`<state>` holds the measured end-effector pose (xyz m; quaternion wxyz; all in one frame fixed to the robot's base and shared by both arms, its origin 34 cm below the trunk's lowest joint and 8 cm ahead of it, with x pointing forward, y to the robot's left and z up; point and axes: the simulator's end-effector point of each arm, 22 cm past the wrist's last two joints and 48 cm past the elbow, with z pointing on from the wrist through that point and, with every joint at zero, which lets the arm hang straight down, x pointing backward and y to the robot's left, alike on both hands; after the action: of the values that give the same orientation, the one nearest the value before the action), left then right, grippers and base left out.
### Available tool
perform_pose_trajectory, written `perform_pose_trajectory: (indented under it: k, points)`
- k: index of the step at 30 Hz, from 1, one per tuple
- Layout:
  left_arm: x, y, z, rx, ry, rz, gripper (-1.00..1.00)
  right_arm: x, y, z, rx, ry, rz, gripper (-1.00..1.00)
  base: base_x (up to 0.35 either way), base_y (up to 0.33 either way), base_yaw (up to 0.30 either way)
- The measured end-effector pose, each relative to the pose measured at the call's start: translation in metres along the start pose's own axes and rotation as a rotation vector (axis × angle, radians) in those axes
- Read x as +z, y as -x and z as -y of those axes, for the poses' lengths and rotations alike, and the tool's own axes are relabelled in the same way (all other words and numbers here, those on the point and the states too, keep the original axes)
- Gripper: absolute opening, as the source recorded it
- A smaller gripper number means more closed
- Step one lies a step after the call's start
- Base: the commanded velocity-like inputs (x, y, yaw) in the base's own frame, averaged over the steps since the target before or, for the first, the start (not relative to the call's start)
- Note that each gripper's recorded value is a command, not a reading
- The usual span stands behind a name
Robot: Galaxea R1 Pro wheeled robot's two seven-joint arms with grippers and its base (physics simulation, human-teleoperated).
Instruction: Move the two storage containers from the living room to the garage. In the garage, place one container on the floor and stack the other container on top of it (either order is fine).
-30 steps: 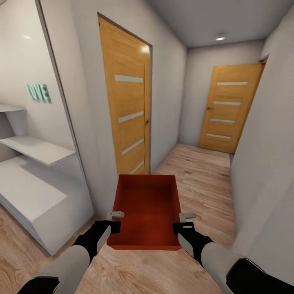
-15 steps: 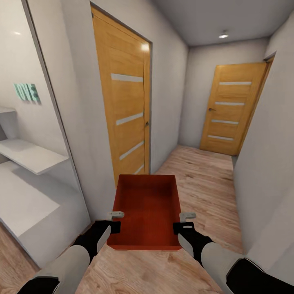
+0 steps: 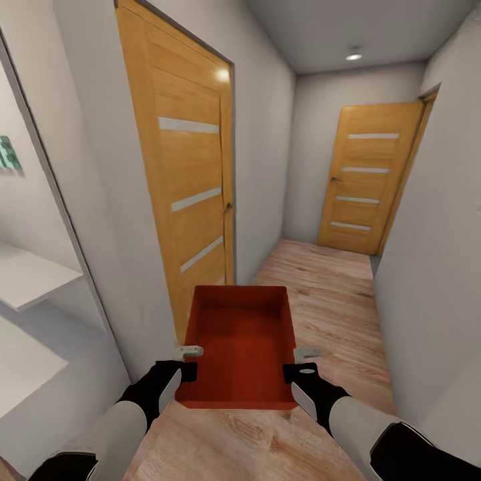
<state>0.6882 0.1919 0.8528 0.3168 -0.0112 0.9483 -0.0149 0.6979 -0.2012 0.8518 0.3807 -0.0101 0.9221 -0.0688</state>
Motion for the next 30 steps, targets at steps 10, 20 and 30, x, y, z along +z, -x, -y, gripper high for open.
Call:
perform_pose_trajectory:
  k: [10, 20, 30]
  points:
    - [0.0001, -0.0002, -0.0002, -0.001, 0.000, 0.000, -1.00, -0.0001, 0.0001, -0.0002, 0.000, 0.000, 0.000, -1.00, 0.322, 0.000, -0.261]
    - [0.0000, -0.0001, -0.0003, -0.001, 0.000, 0.000, -1.00, 0.0000, 0.0001, -0.0004, 0.000, 0.001, 0.000, -1.00, 0.322, 0.000, -0.100]
    - [0.0000, -0.0002, -0.0004, -0.001, 0.000, 0.000, -1.00, -0.0001, 0.0001, -0.0004, -0.001, 0.001, 0.000, -1.00, 0.322, 0.000, -0.001]
